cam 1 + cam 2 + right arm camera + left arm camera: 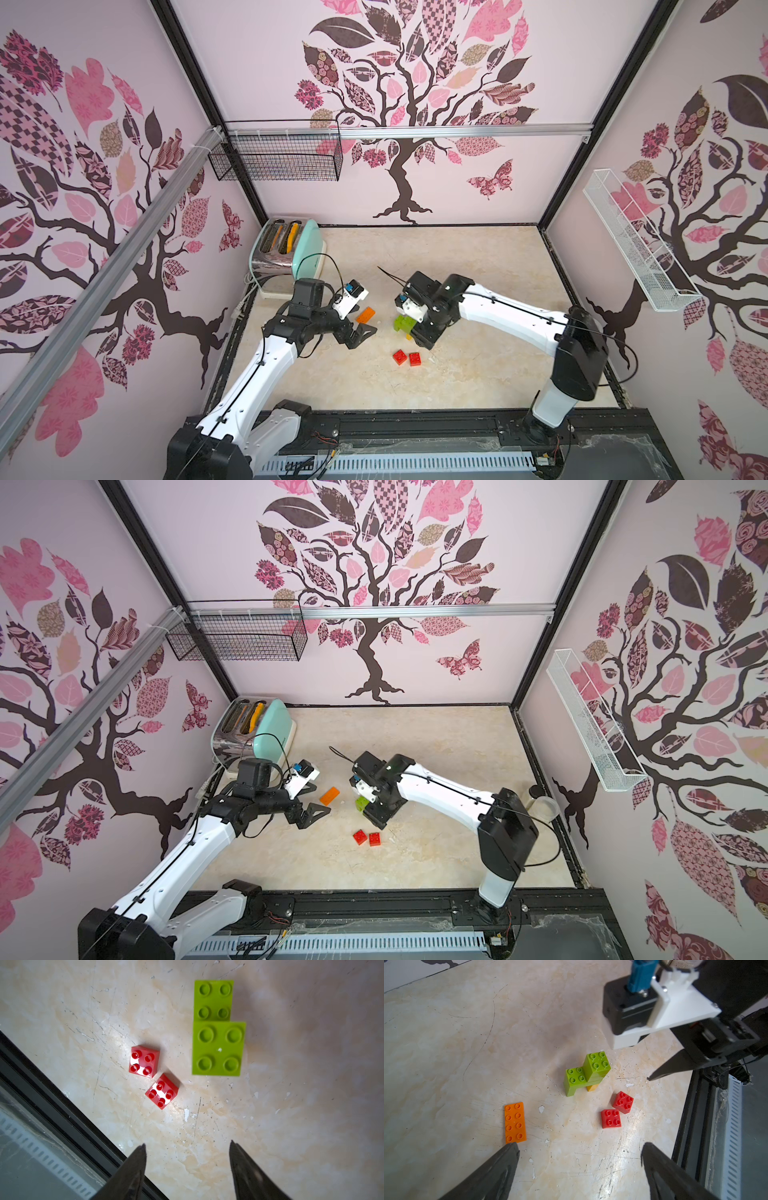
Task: Assemble a giraffe with lego
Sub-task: Assemble the lego brick with the lego brick, then pick up the lego brick from the center of the board.
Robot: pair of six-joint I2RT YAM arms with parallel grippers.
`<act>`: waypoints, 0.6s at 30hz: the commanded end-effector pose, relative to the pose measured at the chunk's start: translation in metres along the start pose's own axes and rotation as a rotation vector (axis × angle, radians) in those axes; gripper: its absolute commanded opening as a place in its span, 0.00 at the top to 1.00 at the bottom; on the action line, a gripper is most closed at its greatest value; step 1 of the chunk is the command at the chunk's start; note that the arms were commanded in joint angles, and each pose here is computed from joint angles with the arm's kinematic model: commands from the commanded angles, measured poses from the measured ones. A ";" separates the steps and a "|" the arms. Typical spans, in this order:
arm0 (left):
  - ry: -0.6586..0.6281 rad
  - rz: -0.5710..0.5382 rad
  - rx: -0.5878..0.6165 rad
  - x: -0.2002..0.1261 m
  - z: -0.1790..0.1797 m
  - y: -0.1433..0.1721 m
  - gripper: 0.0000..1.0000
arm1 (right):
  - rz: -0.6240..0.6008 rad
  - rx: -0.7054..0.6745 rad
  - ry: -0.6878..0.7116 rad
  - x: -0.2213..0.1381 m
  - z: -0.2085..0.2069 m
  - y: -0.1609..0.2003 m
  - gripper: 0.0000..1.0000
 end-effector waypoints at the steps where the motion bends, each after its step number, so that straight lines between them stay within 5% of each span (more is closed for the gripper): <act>1: 0.006 -0.014 0.002 -0.001 -0.001 0.000 0.02 | -0.095 -0.011 0.015 0.038 0.006 -0.011 0.32; 18: -0.006 -0.009 -0.012 -0.004 0.003 0.000 0.02 | -0.110 -0.206 0.045 0.077 0.021 -0.026 0.36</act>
Point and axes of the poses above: each gripper's point midway between its finger pads, its own x axis out along the fingers, its own z axis along the line the jaws close on, y = z × x, the point moved 5 cm from there along -x, back along the fingers, and after that the axes turned 14 degrees about -x, right-handed, at the moved point
